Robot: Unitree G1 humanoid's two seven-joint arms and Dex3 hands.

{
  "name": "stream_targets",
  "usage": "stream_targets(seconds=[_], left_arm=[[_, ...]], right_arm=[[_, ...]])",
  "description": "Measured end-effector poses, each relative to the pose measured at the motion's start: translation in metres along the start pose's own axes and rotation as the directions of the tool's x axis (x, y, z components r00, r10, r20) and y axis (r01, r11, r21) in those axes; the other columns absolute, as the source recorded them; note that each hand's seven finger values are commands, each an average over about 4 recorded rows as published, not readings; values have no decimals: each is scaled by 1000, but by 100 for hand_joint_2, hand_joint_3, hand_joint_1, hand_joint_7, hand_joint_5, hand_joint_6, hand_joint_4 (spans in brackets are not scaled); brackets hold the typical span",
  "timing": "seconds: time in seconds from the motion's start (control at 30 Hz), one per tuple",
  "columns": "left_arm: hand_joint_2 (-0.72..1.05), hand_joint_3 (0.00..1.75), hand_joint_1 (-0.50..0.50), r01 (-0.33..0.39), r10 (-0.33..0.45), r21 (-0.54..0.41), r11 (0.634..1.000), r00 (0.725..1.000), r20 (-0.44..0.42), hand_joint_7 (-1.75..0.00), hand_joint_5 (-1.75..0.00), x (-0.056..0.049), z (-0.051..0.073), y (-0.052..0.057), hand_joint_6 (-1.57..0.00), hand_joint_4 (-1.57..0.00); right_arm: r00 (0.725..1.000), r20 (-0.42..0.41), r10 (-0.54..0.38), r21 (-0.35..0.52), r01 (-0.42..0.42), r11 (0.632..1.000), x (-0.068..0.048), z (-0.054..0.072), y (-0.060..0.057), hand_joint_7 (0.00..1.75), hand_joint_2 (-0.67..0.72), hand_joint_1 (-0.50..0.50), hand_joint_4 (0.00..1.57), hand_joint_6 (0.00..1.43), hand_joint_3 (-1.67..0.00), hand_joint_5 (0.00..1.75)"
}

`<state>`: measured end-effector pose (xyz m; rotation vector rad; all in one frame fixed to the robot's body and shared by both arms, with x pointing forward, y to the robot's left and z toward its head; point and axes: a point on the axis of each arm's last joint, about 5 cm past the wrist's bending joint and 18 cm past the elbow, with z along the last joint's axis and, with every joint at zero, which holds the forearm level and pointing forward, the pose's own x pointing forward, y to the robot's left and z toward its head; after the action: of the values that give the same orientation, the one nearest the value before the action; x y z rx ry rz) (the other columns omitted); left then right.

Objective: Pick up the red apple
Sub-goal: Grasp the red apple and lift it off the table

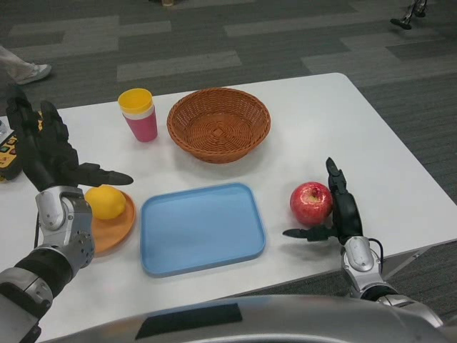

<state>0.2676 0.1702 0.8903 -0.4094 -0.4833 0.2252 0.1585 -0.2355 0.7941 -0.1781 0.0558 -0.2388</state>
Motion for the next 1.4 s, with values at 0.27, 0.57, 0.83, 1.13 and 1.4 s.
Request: stream_targets(seconds=[0.27, 0.57, 0.83, 1.13, 1.4], left_arm=[[-64, 9, -50, 4, -4, -6, 1000, 1000, 2, 0, 0, 0, 0, -1, 0, 0], [-64, 9, -50, 7, -7, -19, 1000, 1000, 4, 0, 0, -1, 1, -2, 0, 0], [-66, 9, -50, -7, 7, -20, 1000, 1000, -1, 0, 0, -4, 0, 1, 0, 0], [-66, 9, -50, -7, 7, -21, 1000, 1000, 0, 0, 0, -5, 1, 1, 0, 0], [-66, 9, -50, -6, 6, -20, 1000, 1000, 2, 0, 0, -5, 1, 1, 0, 0]], right_arm=[[999, -24, -29, -4, 29, 1000, -1, -3, 1, 129, -60, -33, 17, 75, -79, 109], [999, -24, -28, -5, 27, 1000, -1, -2, 1, 157, -60, -33, 61, 104, -103, 162], [999, 31, -20, -2, 20, 1000, 6, 5, -1, 157, -60, -33, 71, 108, -103, 165], [966, 254, -44, 81, 24, 996, 25, 36, 6, 154, -60, -33, 81, 108, -107, 165], [889, 451, -78, 164, 3, 986, 40, 73, 19, 157, -60, -33, 87, 108, -107, 165]])
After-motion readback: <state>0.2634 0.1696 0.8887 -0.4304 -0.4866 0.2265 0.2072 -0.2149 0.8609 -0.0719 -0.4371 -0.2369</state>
